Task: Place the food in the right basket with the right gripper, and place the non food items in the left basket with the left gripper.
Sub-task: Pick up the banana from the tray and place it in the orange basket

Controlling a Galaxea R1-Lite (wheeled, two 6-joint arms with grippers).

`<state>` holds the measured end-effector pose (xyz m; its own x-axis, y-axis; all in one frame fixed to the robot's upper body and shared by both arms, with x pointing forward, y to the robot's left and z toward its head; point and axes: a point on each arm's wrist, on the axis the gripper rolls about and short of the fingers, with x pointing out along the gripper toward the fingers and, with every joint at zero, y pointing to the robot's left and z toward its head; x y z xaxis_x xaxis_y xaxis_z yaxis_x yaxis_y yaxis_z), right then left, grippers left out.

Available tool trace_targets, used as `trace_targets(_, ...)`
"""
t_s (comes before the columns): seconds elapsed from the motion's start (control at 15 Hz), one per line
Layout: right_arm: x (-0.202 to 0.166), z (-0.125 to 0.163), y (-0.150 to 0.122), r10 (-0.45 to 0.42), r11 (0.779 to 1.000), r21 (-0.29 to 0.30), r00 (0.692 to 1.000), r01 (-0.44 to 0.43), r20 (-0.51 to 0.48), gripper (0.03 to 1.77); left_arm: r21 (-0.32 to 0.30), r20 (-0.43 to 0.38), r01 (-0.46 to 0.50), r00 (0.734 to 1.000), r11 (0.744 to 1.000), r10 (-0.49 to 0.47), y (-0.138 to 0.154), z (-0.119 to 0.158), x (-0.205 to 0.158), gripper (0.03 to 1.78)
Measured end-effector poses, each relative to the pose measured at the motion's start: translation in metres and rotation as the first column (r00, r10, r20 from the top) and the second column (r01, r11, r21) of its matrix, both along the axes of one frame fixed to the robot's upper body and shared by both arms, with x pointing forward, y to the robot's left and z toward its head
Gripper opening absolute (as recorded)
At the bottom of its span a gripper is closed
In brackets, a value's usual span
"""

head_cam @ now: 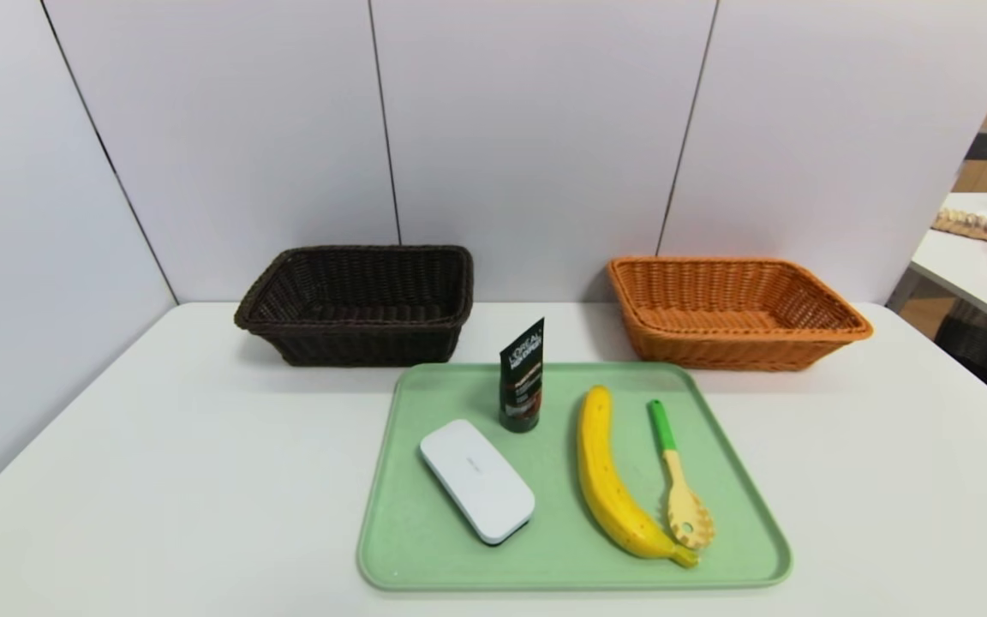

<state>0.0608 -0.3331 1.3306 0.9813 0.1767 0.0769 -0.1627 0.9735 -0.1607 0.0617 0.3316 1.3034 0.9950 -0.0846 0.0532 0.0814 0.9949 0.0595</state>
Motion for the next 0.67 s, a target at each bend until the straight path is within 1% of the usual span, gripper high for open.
trace_targets(0.2, 0.033, 0.07, 0.001, 0.012, 1.0, 0.022, 1.0, -0.012, 0.016, 1.7, 0.008, 0.029, 0.002, 1.0, 1.0, -0.002, 0.0, 0.063, 0.028, 1.69)
trace_targets(0.33, 0.065, 0.107, 0.001, -0.003, 0.999, 0.043, 1.0, 0.002, 0.006, 1.7, 0.019, 0.014, 0.005, 1.0, 1.0, -0.006, 0.0, 0.09, 0.054, 1.69)
trace_targets(0.47, 0.105, 0.128, 0.002, -0.025, 0.997, 0.07, 0.998, 0.029, -0.062, 1.7, 0.025, -0.033, 0.027, 0.999, 0.999, -0.026, -0.001, 0.104, 0.084, 1.69)
trace_targets(0.53, 0.123, 0.135, 0.005, -0.023, 0.995, 0.098, 0.994, 0.034, -0.109, 1.7, 0.025, -0.064, 0.047, 0.997, 0.999, -0.045, -0.003, 0.107, 0.099, 1.69)
trace_targets(0.67, 0.158, 0.138, 0.02, 0.014, 0.987, 0.158, 0.968, 0.027, -0.252, 1.7, 0.024, -0.132, 0.097, 0.987, 0.995, -0.093, -0.009, 0.106, 0.125, 1.69)
